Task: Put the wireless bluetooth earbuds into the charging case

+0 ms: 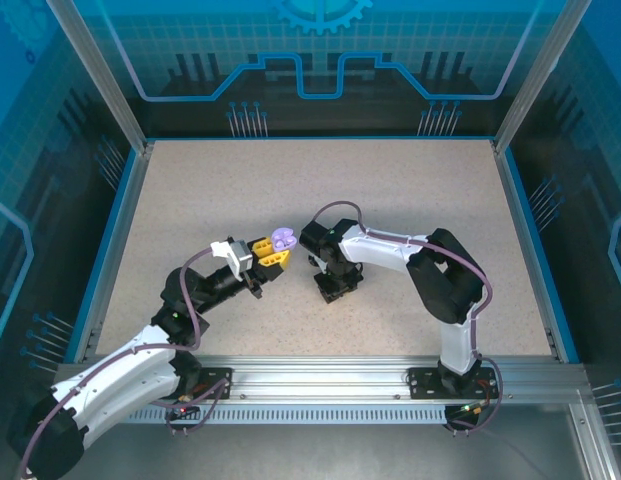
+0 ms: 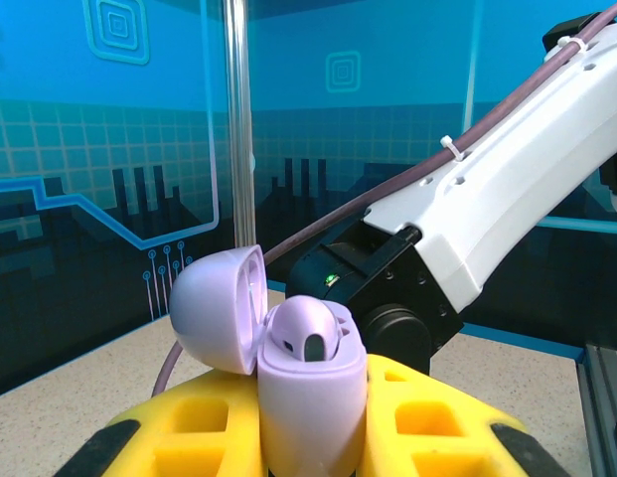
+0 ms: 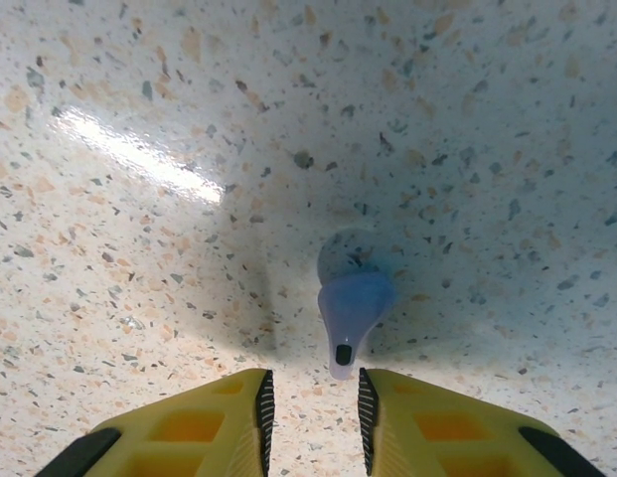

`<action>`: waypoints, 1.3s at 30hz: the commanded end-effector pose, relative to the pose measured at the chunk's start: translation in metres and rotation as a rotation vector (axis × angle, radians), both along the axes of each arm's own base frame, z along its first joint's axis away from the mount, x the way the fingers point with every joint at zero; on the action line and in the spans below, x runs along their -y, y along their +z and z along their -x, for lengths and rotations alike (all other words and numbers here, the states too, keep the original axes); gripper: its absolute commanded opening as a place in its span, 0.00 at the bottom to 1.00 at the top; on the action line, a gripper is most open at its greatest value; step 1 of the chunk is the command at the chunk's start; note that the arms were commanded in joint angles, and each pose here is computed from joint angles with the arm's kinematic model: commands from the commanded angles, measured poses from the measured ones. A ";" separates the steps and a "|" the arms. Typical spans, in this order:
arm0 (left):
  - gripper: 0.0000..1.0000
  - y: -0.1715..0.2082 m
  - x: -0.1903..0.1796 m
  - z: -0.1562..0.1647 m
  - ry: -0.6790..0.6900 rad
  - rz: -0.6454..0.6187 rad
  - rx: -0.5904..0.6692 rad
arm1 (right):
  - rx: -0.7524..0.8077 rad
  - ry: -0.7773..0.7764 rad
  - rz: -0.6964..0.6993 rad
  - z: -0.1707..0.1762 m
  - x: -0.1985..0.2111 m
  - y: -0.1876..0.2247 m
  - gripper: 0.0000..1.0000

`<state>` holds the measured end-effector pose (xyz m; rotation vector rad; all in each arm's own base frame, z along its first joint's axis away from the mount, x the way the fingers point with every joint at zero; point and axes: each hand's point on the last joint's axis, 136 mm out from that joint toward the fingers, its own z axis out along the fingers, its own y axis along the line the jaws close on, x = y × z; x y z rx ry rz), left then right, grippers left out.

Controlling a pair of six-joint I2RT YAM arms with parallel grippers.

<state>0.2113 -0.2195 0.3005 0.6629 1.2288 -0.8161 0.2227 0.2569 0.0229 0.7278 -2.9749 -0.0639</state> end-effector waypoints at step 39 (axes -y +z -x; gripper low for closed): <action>0.00 0.002 -0.002 0.000 0.019 -0.007 0.024 | 0.061 -0.037 0.069 -0.034 -0.002 -0.013 0.36</action>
